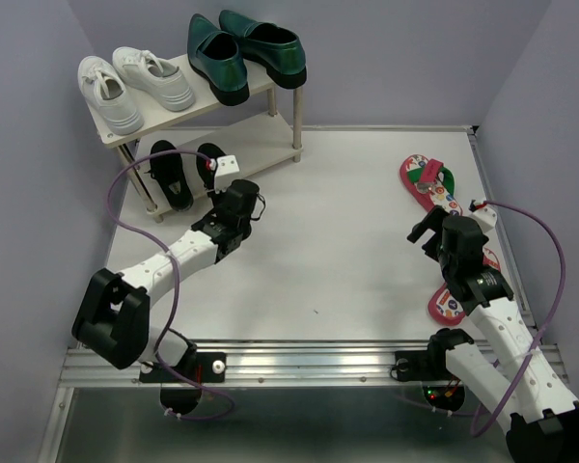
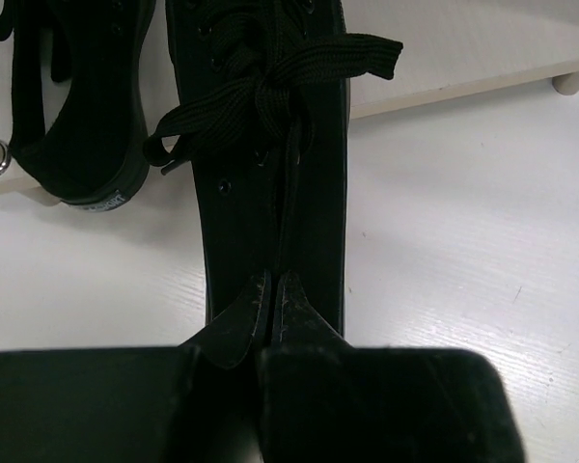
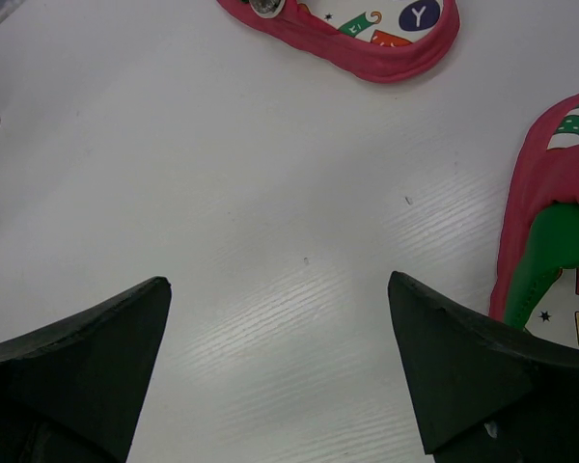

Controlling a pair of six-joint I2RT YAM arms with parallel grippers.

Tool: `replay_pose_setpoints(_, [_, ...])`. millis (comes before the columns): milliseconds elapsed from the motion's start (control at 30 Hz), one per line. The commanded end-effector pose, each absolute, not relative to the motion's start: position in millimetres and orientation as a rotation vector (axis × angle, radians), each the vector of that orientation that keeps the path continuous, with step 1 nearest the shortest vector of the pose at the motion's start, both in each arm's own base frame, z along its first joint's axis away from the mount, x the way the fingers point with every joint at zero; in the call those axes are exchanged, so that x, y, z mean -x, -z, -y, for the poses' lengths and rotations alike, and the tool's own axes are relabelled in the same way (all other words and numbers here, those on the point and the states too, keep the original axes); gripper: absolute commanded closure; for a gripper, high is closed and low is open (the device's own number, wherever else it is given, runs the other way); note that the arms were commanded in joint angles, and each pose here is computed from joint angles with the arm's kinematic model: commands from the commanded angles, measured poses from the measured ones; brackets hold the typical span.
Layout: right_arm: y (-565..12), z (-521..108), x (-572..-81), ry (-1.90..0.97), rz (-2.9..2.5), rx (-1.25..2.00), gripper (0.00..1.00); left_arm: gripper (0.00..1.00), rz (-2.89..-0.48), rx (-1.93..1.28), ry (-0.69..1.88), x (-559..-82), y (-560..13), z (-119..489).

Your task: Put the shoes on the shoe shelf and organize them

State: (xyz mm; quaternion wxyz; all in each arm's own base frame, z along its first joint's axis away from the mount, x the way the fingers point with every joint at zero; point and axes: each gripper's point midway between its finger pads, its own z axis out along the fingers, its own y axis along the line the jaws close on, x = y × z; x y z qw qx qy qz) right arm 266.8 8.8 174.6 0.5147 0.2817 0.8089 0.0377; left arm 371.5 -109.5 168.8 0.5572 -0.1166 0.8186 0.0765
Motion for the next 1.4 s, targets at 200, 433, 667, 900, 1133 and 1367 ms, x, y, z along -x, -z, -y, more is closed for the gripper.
replay_pose_setpoints(200, [-198.9,-7.7,-272.7,-0.116,-1.866,-0.667,0.00,1.00,-1.749,0.372,-0.132,-416.8,-232.9,100.1])
replay_pose_setpoints(433, [-199.4,-7.6,-271.0,-0.118,-1.862,-0.660,0.00,1.00,-1.775,0.335,-0.136,-430.6,-229.6,90.9])
replay_pose_setpoints(667, [-201.2,-8.0,-272.8,-0.118,-1.864,-0.660,0.00,1.00,-1.804,0.295,-0.124,-446.9,-220.8,86.1])
replay_pose_setpoints(900, [-199.5,-6.6,-271.1,-0.110,-1.864,-0.663,0.00,1.00,-1.816,0.265,-0.118,-459.6,-217.3,81.9])
replay_pose_setpoints(1133, [-199.2,-4.0,-268.7,-0.097,-1.863,-0.673,0.00,1.00,-1.806,0.270,-0.125,-471.6,-221.4,62.5])
replay_pose_setpoints(1367, [-193.7,-3.5,-268.5,-0.088,-1.875,-0.677,0.00,1.00,-1.808,0.276,-0.135,-485.9,-214.3,56.5])
